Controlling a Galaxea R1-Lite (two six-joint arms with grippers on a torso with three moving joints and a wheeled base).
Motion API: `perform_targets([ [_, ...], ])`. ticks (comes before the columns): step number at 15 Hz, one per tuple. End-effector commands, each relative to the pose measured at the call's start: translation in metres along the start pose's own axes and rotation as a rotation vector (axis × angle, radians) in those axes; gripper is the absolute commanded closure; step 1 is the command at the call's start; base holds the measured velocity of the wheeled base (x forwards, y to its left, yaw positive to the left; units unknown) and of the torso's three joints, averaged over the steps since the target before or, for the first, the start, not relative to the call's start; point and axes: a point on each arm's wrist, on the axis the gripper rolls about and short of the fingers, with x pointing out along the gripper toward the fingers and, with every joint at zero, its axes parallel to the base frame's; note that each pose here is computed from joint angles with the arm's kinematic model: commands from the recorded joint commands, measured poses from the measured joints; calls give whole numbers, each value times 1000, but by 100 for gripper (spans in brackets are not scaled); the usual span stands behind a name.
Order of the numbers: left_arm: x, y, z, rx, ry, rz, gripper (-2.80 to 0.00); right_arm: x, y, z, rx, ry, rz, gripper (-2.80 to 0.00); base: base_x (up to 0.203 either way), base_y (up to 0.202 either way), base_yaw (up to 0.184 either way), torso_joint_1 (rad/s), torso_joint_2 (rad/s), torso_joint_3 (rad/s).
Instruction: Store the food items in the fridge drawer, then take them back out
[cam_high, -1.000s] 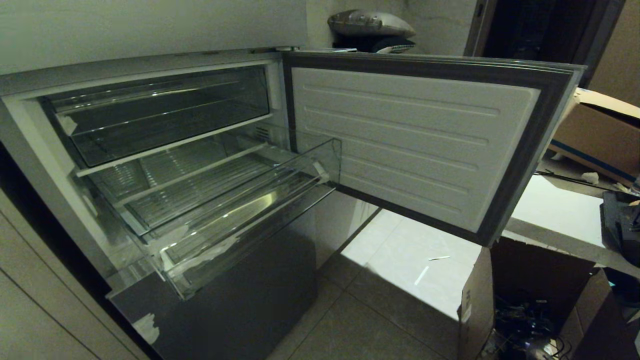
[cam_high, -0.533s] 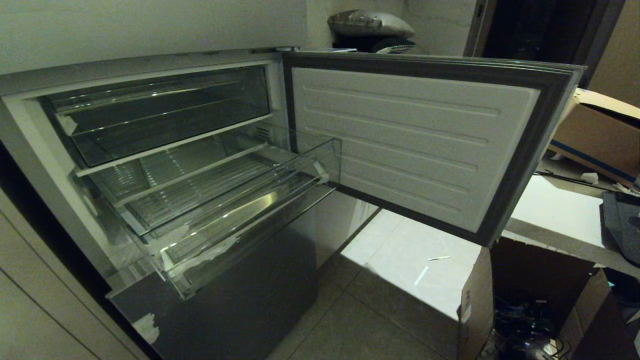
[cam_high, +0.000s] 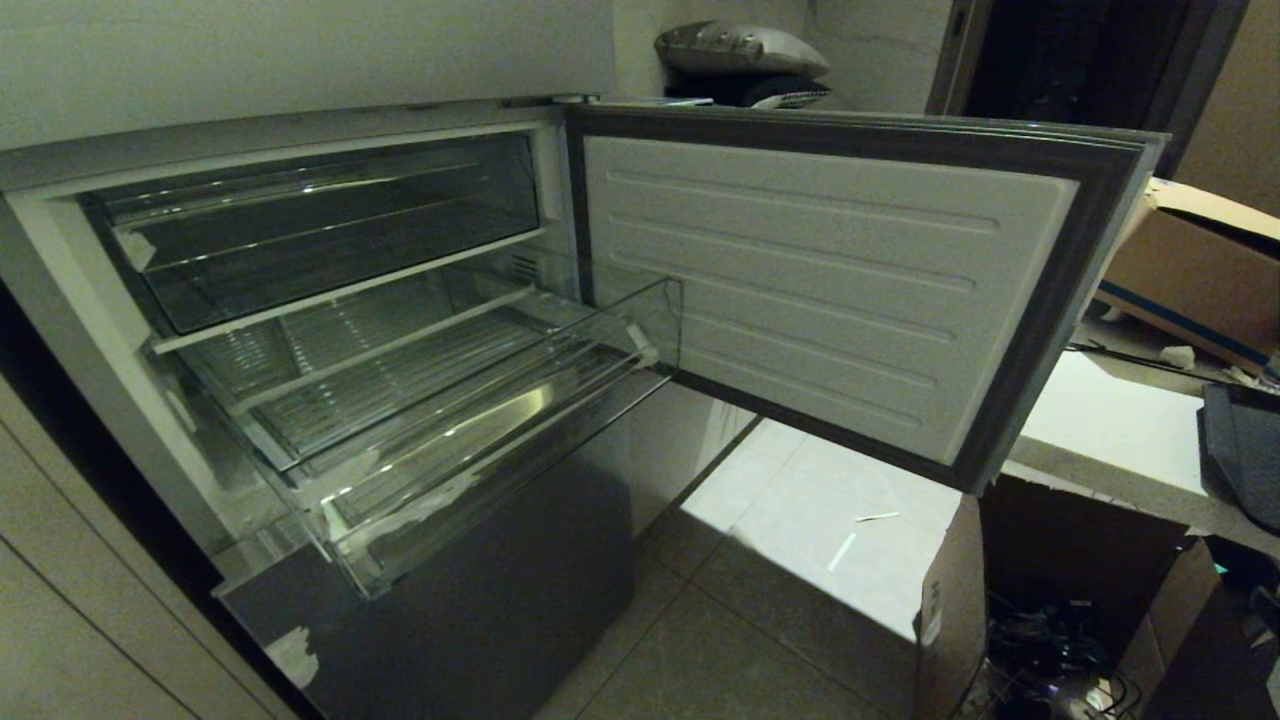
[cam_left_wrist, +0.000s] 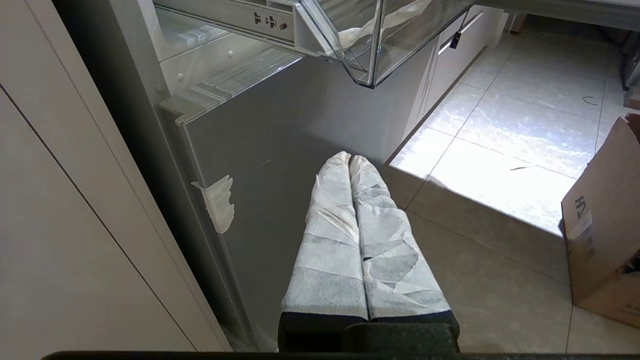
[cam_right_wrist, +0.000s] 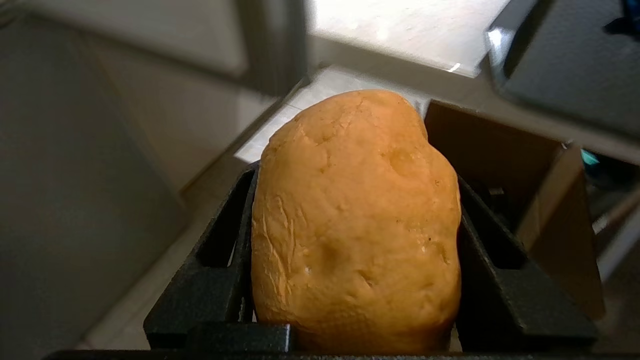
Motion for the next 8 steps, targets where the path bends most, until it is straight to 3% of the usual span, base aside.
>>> perform_targets([
  [1,0,0,0,0,0,0,0,-42,5,-34,-42,-128,74,0,0,0,0,0,0,0],
  [4,0,0,0,0,0,0,0,-45,3,-66,-95,34,92,0,0,0,0,0,0,0],
  [8,0,0,0,0,0,0,0,-58,1,-74,-143,-68,153,0,0,0,0,0,0,0],
])
